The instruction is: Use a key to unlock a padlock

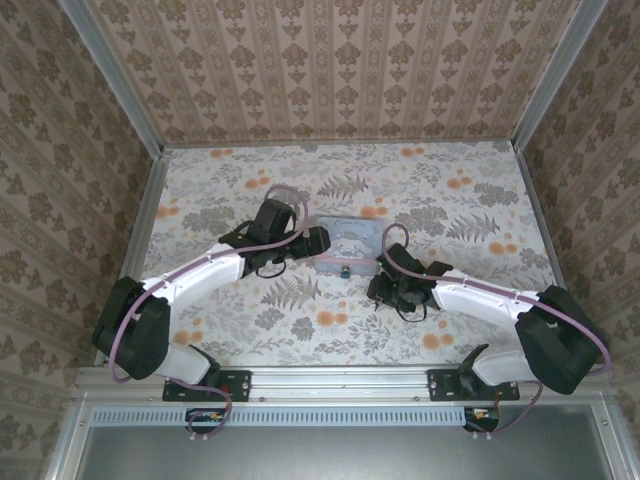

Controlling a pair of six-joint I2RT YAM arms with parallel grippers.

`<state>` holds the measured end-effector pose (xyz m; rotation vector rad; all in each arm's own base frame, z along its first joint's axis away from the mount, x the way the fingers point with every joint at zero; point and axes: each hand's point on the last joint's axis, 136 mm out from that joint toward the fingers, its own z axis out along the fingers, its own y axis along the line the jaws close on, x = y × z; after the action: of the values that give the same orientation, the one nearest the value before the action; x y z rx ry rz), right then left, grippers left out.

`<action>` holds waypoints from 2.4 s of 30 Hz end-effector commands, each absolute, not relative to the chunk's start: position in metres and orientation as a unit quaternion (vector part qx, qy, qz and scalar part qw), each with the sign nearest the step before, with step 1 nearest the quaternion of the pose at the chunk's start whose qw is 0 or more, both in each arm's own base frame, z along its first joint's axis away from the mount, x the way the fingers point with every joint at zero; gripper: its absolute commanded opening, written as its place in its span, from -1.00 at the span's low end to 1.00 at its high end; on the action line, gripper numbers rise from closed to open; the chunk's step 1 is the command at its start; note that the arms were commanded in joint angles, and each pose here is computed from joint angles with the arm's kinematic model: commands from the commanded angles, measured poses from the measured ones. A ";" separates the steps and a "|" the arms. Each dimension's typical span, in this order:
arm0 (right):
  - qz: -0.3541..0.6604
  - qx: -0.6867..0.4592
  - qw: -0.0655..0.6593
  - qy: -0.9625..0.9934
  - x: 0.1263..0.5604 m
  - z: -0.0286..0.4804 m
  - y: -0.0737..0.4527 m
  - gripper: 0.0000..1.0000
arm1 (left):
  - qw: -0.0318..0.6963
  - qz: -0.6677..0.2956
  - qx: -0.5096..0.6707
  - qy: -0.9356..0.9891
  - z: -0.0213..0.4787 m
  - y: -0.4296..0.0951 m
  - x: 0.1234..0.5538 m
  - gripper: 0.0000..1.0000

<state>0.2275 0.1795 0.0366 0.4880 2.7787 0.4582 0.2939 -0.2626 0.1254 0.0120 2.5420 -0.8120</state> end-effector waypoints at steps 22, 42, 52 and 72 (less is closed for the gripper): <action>0.048 -0.011 0.107 0.993 0.223 0.012 0.182 -0.06 | 0.230 -0.304 0.015 0.925 0.124 -0.267 0.295 1.00; 0.052 -0.028 0.107 0.993 0.223 0.008 0.192 -1.00 | 0.211 -0.307 0.014 0.928 0.116 -0.276 0.297 1.00; 0.178 0.041 0.178 0.967 0.224 0.068 0.206 -1.00 | 0.198 -0.348 -0.001 0.916 0.123 -0.283 0.290 1.00; 0.402 0.156 0.224 0.874 0.257 0.131 0.253 -1.00 | 0.166 -0.477 -0.061 0.861 0.145 -0.301 0.270 0.63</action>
<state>0.2414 0.2451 0.1003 0.3418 2.5352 0.9776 0.2709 -0.2859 0.1216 -0.1550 2.5367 -1.1767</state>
